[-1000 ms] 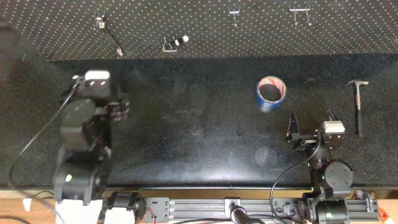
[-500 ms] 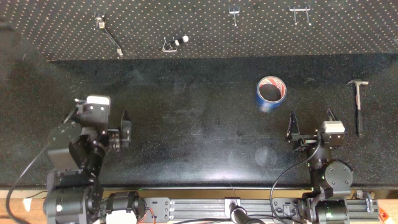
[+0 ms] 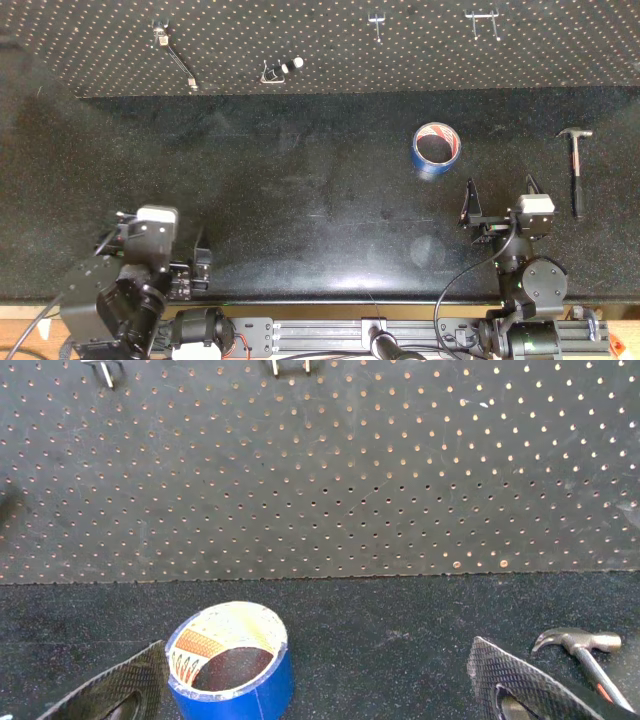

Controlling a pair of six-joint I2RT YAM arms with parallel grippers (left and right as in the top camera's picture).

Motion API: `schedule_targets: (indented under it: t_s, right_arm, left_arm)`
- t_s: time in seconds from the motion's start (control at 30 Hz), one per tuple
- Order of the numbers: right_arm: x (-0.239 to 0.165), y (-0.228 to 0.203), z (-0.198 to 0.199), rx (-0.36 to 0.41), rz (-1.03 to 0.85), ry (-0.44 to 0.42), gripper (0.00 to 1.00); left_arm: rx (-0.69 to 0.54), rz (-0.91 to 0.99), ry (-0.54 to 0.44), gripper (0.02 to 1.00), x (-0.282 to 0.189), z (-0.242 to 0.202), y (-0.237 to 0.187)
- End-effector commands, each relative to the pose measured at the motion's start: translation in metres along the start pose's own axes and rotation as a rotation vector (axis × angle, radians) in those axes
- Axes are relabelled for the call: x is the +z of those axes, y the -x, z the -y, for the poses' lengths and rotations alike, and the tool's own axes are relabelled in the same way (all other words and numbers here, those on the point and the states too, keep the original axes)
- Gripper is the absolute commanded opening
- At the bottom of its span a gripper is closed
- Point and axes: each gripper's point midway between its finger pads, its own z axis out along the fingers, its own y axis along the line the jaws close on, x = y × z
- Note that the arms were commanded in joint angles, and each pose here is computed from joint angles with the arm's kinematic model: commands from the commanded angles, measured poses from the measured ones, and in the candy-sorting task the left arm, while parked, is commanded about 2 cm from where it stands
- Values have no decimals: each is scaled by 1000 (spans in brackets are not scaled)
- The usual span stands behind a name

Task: Place Tools Onto Pegboard

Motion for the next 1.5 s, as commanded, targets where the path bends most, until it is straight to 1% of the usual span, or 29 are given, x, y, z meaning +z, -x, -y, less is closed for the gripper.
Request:
schedule_targets:
  t_s: [0.03,0.1,0.13,0.17,0.27,0.37,0.47,0.57,0.67,0.73,0.77,0.83,0.93,1.07,1.13,1.2,1.23,1.33,1.5]
  right_arm:
    - [0,-1,1,-8,-3,-6,976]
    - [0,-1,1,-8,-3,-6,976]
    - [0,-1,1,-8,-3,-6,976]
    - [0,-1,1,-8,-3,-6,976]
    - [0,-1,1,-8,-3,-6,976]
    - [0,-1,1,-8,-3,-6,976]
    - [0,-1,1,-8,-3,-6,976]
    - [0,-1,1,-8,-3,-6,976]
    - [0,-1,1,-8,-3,-6,976]
    - [0,-1,1,-8,-3,-6,976]
    - [0,-1,1,-8,-3,-6,976]
    - [0,-1,1,-8,-3,-6,974]
    - [0,-1,1,-8,-3,-6,976]
    - [0,-1,1,-8,-3,-6,976]
    - [0,-1,1,-8,-3,-6,974]
    - [0,-1,1,-8,-3,-6,976]
    - [0,-1,1,-8,-3,-6,976]
    - [0,-1,1,-8,-3,-6,976]
    - [0,-1,1,-8,-3,-6,976]
  left_arm:
    - [-9,69,-108,993,-9,18,13]
    - [-6,66,-70,993,-9,12,12]
    - [-9,55,-23,993,-10,4,9]
    - [-10,51,-9,993,-12,3,6]
    - [-58,45,-9,993,-22,7,-9]
    - [-86,117,12,993,-38,7,-12]
    - [-207,185,18,993,-42,4,-3]
    - [-304,187,9,998,-21,3,-2]
    - [-305,171,7,996,-8,4,-6]
    - [-305,228,0,996,-11,3,7]
    - [-317,259,14,996,-13,-1,14]
    - [-321,258,61,996,-13,-9,13]
    - [-326,213,56,996,-10,-7,2]
    - [-332,84,53,996,28,-1,-33]
    - [-331,65,17,996,50,7,-42]
    - [-317,114,-53,996,72,21,-47]
    - [-316,151,-63,996,79,25,-50]
    - [-375,211,-69,996,90,28,-62]
    - [-370,242,-54,993,117,28,-68]
